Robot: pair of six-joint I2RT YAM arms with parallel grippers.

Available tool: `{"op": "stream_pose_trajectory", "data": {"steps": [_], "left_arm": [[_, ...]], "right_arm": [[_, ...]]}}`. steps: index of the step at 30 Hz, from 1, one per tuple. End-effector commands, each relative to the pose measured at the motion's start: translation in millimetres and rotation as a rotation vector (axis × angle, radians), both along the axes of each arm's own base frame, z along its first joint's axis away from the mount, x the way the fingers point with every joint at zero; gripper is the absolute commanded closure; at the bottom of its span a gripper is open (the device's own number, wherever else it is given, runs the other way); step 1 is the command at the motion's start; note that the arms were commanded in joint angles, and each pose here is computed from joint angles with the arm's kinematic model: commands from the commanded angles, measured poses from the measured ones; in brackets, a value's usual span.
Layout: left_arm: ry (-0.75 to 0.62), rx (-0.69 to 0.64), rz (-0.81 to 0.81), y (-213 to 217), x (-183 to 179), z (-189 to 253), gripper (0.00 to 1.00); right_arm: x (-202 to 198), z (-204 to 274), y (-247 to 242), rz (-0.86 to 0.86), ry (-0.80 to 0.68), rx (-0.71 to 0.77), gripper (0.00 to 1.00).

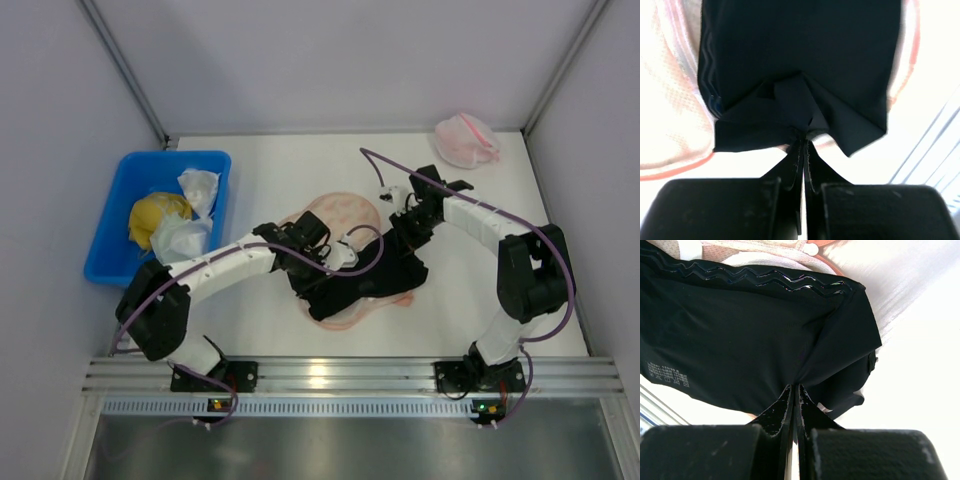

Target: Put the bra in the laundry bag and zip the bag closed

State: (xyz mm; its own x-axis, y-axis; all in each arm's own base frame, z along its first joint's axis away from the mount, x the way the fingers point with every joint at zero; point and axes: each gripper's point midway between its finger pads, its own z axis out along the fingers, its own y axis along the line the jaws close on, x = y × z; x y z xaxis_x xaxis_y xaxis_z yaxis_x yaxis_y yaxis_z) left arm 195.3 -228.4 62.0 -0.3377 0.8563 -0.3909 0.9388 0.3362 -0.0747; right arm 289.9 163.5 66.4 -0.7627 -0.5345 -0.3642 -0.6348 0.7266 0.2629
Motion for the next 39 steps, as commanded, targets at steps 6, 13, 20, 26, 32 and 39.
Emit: {"op": "stream_pose_trajectory", "data": {"steps": [6,13,20,26,32,39], "left_arm": [[0.093,-0.225,-0.044,-49.3,-15.2,70.4,1.00],[0.236,-0.260,0.022,-96.6,2.9,55.7,1.00],[0.231,-0.280,0.128,-109.6,19.1,48.4,0.59],[0.175,-0.304,0.193,-85.0,24.0,67.4,0.42],[0.084,-0.363,0.236,-56.6,33.4,96.5,0.37],[0.044,-0.384,0.259,-46.4,37.4,107.9,0.36]], "right_arm": [[10.6,14.6,16.2,0.038,-0.062,0.036,1.00],[11.8,14.2,21.3,0.047,-0.064,0.044,1.00],[11.3,14.5,21.9,0.044,-0.064,0.046,1.00],[16.4,31.2,18.4,0.040,-0.117,0.034,0.64],[28.1,68.4,-1.5,-0.022,-0.200,0.061,0.46],[40.7,60.0,-54.1,-0.227,-0.155,0.114,0.50]]}}
